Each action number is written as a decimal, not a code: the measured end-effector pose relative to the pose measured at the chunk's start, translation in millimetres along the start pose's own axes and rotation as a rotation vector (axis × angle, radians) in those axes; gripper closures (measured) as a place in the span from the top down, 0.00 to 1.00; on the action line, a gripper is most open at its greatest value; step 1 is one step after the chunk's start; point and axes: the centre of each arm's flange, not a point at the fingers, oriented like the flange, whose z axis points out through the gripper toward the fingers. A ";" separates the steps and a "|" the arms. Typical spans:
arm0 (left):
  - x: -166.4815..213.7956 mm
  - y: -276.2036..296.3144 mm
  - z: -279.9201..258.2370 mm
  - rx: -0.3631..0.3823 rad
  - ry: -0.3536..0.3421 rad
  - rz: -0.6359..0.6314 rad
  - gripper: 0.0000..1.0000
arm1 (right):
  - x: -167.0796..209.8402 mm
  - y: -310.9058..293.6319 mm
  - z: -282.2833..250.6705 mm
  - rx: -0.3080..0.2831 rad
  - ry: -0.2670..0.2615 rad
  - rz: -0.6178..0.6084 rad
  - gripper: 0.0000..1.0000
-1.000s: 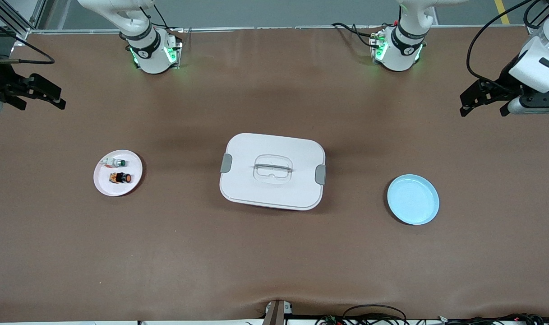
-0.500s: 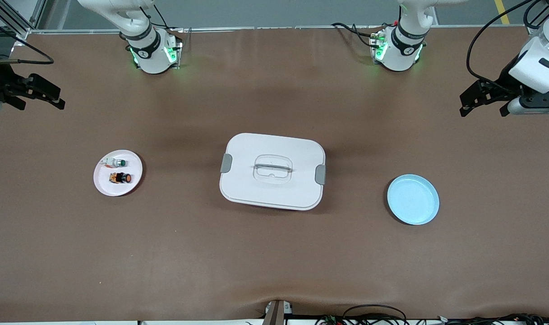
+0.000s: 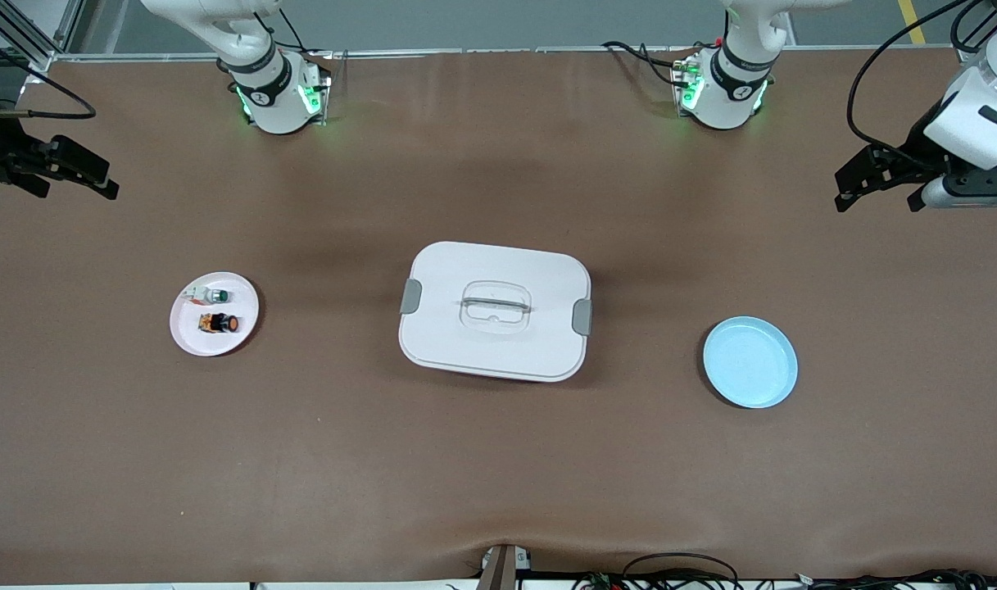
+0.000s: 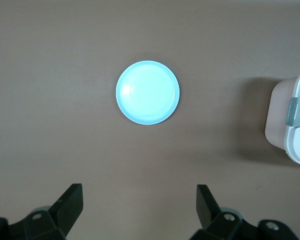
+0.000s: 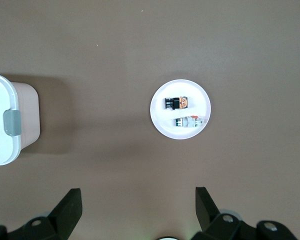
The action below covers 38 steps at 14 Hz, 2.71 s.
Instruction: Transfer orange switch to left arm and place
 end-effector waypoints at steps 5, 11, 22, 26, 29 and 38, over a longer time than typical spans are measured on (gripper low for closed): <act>0.0 0.0 0.0 0.000 0.000 0.000 1.00 | 0.0 -0.1 0.0 0.001 0.000 0.000 1.00; 0.0 -0.1 -0.1 0.000 0.000 0.000 1.00 | -0.1 -0.1 0.2 0.001 -0.001 0.001 1.00; 0.2 -0.7 -0.3 0.000 0.001 -0.001 1.00 | 1.4 3.1 16.1 -0.006 -0.080 0.014 1.00; 0.4 -0.8 -0.5 0.000 0.001 -0.002 1.00 | 28.1 11.5 65.3 -0.011 -0.184 0.033 1.00; 0.6 -1.0 -0.7 0.000 0.002 -0.002 1.00 | 50.3 35.3 107.3 -0.007 -0.254 0.077 1.00; 0.8 -1.1 -0.8 0.000 0.002 -0.002 1.00 | 81.2 39.1 154.9 -0.007 -0.233 0.084 1.00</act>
